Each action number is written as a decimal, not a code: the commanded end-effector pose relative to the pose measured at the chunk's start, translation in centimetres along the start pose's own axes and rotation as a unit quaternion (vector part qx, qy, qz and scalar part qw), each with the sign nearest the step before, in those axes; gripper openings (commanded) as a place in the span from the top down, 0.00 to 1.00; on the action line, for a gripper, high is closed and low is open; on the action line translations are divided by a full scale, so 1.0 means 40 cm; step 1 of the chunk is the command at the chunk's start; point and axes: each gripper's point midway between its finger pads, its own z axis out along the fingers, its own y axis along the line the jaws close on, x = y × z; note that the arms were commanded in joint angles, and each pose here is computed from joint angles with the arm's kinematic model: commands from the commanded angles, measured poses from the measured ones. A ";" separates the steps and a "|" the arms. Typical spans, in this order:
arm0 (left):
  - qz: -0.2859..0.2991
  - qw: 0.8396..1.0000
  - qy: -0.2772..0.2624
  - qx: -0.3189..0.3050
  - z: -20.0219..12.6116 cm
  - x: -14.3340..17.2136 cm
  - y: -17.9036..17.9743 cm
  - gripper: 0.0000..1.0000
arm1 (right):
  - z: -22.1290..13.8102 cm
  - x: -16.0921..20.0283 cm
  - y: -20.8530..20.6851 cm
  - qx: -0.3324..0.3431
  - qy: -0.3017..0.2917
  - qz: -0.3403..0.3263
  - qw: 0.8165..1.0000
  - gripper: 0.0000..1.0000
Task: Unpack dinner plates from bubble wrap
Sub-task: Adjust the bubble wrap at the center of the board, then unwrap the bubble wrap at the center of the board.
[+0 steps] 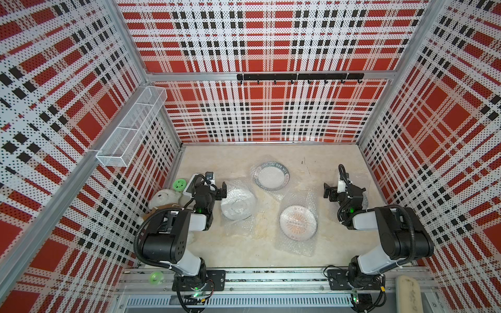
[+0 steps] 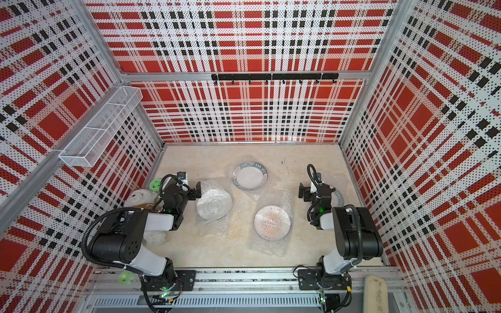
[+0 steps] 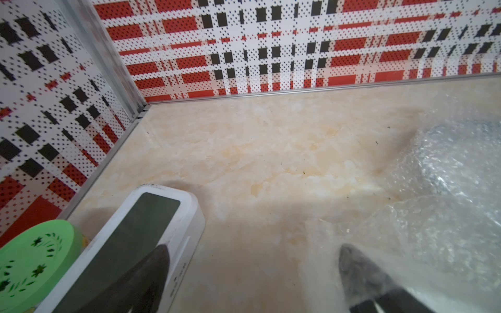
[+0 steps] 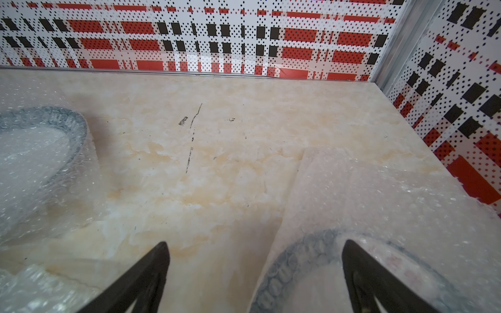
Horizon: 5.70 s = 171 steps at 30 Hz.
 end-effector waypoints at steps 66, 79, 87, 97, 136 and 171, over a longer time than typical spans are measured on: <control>-0.204 0.808 0.445 0.327 -0.457 0.131 -0.774 0.29 | -0.381 0.183 0.414 -0.195 0.393 0.280 0.854 0.00; -0.260 0.808 0.454 0.270 -0.400 0.208 -0.723 0.48 | -0.300 0.151 0.462 -0.224 0.374 0.281 0.855 0.00; -0.277 0.825 0.428 0.243 -0.416 0.195 -0.649 0.49 | -0.228 0.122 0.505 -0.248 0.364 0.271 0.856 0.00; -0.175 0.864 0.363 0.303 -0.505 0.018 -0.672 0.44 | -0.236 0.058 0.346 -0.092 0.343 0.171 0.919 0.00; -0.220 0.806 0.453 0.312 -0.426 0.297 -0.800 1.00 | -0.308 0.222 0.539 -0.063 0.433 -0.013 0.899 0.43; -0.223 0.805 0.472 0.281 -0.420 0.354 -0.768 1.00 | -0.317 0.160 0.515 -0.040 0.392 -0.033 0.919 1.00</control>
